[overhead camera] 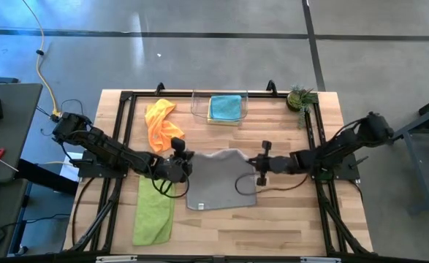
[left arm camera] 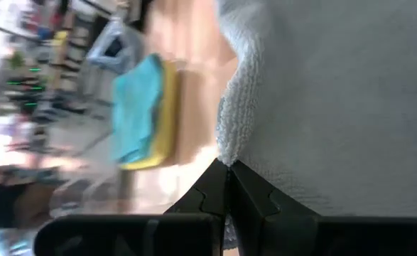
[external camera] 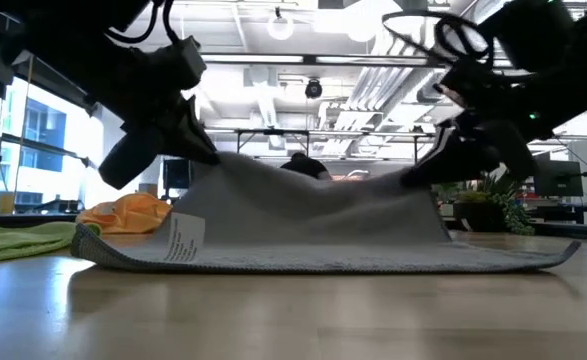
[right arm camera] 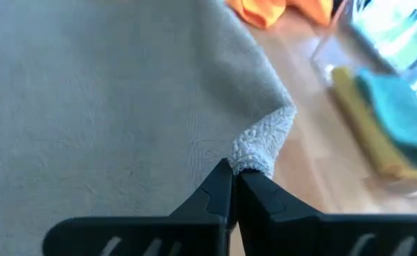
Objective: Fold microfiber towels
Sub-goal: Fold the gray towel on the table
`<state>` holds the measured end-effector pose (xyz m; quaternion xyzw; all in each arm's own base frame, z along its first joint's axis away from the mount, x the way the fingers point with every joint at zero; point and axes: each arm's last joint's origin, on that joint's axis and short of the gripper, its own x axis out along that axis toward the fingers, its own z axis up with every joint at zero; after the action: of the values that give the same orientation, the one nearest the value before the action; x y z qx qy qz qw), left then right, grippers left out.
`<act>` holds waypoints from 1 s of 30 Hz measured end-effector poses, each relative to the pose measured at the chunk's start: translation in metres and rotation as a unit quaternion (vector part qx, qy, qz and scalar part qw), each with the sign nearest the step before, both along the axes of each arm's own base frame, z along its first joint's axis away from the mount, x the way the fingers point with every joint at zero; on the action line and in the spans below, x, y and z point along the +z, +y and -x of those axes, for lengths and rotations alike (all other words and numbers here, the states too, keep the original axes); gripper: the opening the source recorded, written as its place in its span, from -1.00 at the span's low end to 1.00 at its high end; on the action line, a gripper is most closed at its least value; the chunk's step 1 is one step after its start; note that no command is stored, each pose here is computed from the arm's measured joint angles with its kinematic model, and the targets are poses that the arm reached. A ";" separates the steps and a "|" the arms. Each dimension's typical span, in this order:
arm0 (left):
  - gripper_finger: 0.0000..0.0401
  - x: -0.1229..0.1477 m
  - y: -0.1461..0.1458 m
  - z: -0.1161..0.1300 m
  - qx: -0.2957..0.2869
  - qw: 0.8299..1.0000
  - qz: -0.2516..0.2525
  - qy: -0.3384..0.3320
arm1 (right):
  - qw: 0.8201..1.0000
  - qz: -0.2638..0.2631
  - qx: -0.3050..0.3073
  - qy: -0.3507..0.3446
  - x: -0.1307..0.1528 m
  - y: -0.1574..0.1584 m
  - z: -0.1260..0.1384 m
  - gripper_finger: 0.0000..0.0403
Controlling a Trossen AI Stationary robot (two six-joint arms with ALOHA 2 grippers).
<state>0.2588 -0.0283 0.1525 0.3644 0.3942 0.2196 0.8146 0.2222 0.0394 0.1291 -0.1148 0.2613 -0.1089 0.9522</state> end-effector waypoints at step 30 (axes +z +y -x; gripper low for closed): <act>-1.00 -0.027 -0.077 -0.017 -0.159 0.967 -0.147 0.132 | 0.994 -0.096 0.045 0.037 0.024 0.035 0.003 -0.07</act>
<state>0.2756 -0.1051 0.1255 0.5639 0.3987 0.0931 0.7172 0.2190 0.0747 0.1530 -0.0382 0.3001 -0.0361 0.9525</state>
